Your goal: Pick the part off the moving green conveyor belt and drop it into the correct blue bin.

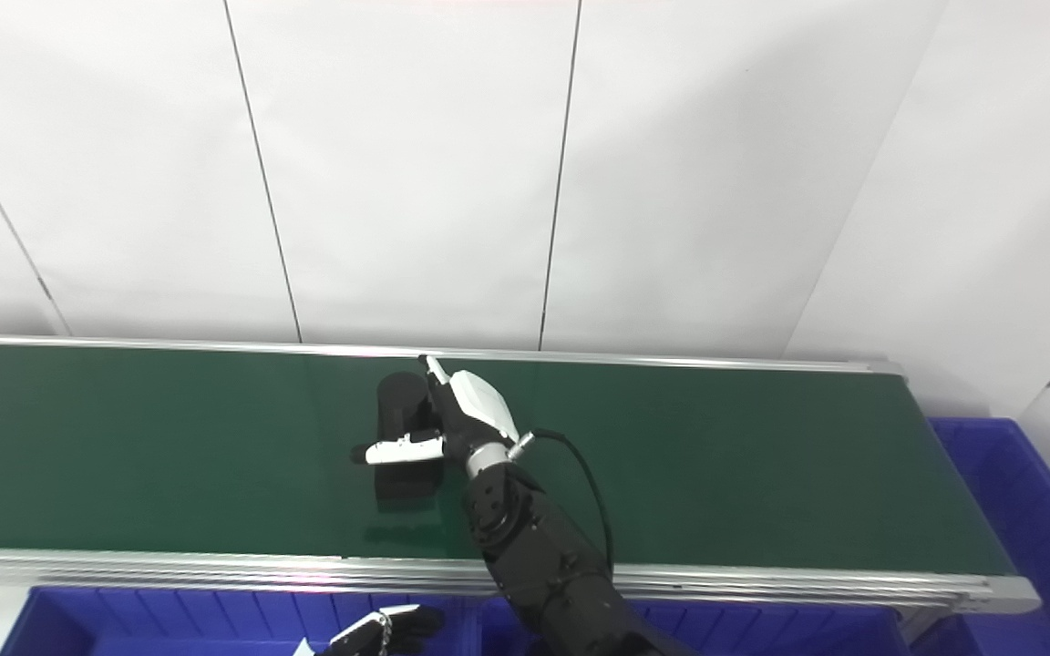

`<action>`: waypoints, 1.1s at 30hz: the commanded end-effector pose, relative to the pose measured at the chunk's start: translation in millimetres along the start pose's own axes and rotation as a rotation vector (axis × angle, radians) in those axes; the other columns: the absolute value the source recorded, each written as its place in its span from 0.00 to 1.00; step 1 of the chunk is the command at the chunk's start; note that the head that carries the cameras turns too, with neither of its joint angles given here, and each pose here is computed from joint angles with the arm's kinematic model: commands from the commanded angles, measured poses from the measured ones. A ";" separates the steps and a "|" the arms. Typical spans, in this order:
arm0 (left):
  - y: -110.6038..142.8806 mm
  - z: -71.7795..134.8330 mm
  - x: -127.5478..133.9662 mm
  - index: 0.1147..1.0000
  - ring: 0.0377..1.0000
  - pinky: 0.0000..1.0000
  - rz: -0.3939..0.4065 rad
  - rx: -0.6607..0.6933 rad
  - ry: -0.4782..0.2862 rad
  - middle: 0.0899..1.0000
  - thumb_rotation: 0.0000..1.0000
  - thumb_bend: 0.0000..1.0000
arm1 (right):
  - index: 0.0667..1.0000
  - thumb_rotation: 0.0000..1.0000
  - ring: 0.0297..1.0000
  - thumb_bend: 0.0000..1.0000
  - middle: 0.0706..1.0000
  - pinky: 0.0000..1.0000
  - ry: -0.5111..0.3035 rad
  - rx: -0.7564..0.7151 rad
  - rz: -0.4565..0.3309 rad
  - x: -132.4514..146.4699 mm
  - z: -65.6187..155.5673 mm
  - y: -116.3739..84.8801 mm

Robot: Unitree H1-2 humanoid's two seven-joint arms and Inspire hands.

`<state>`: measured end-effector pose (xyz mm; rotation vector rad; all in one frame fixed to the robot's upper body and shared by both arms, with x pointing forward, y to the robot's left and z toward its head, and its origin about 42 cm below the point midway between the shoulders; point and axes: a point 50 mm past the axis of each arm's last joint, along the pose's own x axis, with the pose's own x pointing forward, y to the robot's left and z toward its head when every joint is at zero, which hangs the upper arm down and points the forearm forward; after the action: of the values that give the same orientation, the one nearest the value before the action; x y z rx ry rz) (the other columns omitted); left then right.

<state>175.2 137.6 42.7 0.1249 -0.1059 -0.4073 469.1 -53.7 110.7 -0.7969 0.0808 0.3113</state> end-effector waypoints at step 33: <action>18.9 6.8 11.8 0.63 0.70 0.68 0.003 0.042 -0.025 0.67 0.93 0.75 | 0.43 0.00 0.40 0.49 0.51 0.35 -0.126 0.464 -0.402 -20.3 3.7 -7.2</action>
<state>185.3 149.0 43.9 0.1649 -0.1055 -0.4152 442.3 -60.3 92.9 -0.3673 0.0184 -0.0275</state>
